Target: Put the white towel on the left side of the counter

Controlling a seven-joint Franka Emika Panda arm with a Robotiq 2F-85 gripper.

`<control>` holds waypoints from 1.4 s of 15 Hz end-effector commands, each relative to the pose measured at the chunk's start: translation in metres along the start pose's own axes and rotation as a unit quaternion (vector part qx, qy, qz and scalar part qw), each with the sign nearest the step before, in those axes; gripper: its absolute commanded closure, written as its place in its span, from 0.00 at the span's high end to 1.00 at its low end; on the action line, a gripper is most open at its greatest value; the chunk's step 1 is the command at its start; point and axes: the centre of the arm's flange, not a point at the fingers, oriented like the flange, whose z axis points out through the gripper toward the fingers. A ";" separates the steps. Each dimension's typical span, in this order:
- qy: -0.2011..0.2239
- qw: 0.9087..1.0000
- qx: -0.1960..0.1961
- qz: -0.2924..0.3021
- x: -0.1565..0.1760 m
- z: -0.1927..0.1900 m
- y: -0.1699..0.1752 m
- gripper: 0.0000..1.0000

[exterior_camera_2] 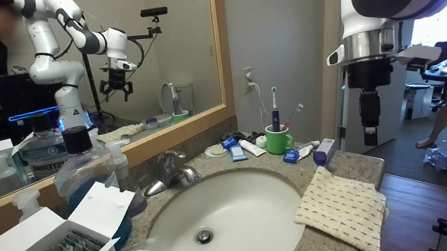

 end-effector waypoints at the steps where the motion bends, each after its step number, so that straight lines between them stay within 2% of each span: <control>1: -0.005 1.000 -0.001 -0.027 0.026 -0.003 0.047 1.00; 7: -0.024 0.997 0.027 -0.066 0.035 0.014 0.089 1.00; 11: -0.041 0.995 0.049 -0.073 0.030 0.030 0.109 1.00; 16: -0.077 0.991 0.082 -0.075 0.010 0.040 0.090 1.00; 19: -0.090 0.989 0.088 -0.073 0.012 0.046 0.078 1.00; 21: -0.087 0.990 0.086 -0.075 0.017 0.051 0.087 1.00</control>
